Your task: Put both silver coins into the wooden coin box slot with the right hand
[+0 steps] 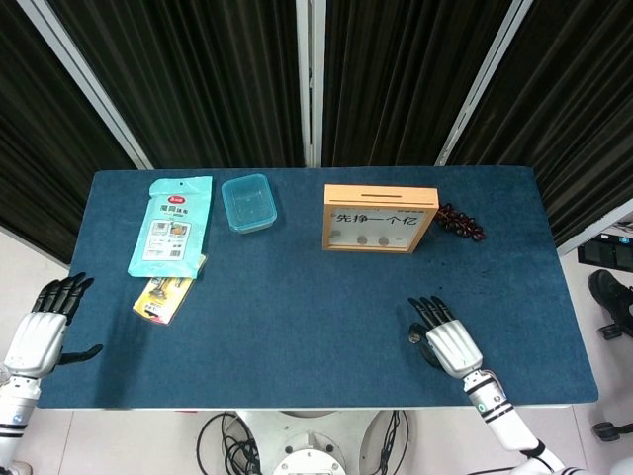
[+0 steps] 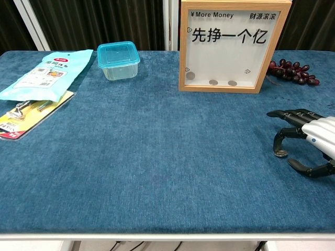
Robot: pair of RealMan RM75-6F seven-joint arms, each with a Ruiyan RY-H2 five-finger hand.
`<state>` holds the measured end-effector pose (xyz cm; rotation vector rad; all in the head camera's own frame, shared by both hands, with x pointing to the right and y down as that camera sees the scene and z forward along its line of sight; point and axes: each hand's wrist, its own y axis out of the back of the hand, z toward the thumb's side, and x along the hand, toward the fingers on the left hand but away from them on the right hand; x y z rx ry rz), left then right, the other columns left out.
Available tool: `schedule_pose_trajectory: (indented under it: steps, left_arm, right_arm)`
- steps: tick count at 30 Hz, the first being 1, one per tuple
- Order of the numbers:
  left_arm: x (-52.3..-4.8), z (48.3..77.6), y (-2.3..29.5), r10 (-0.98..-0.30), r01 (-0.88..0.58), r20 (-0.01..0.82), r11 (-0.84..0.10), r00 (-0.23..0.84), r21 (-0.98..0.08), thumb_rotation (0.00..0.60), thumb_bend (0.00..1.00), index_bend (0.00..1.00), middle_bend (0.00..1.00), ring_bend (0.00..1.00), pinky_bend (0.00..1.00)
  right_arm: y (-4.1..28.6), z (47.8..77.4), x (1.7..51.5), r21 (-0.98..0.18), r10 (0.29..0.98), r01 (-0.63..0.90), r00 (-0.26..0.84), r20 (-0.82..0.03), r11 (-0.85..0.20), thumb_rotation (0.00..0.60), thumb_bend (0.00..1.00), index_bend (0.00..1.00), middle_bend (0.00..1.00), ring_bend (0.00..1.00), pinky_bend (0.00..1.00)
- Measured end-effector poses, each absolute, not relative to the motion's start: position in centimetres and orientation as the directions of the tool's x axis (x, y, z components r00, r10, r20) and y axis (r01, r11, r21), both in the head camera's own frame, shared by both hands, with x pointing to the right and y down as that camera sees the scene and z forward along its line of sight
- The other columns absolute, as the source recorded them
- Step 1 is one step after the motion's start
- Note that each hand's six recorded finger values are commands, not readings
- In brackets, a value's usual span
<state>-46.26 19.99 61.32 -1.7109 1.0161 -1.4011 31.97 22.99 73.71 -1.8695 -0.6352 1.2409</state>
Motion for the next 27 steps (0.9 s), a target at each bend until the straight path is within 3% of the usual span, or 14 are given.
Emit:
schedule_pose_trajectory:
  steps: [19, 27]
  left_arm:
    - [-46.38, 61.39, 19.88, -0.892, -0.152, 0.437, -0.451, 0.117, -0.879, 0.600, 0.05, 0.00, 0.00, 0.00, 0.00]
    - [-46.46, 61.34, 19.91, -0.893, -0.154, 0.435, -0.449, 0.117, -0.880, 0.600, 0.05, 0.00, 0.00, 0.00, 0.00]
  right_arm:
    - [22.64, 73.79, 31.99, -0.836, 0.765, -0.025, 0.389, -0.513, -0.548, 0.600, 0.31, 0.53, 0.05, 0.00, 0.00]
    - [22.54, 73.85, 31.96, -0.837, 0.763, -0.034, 0.392, -0.514, -0.546, 0.600, 0.31, 0.46, 0.05, 0.00, 0.00]
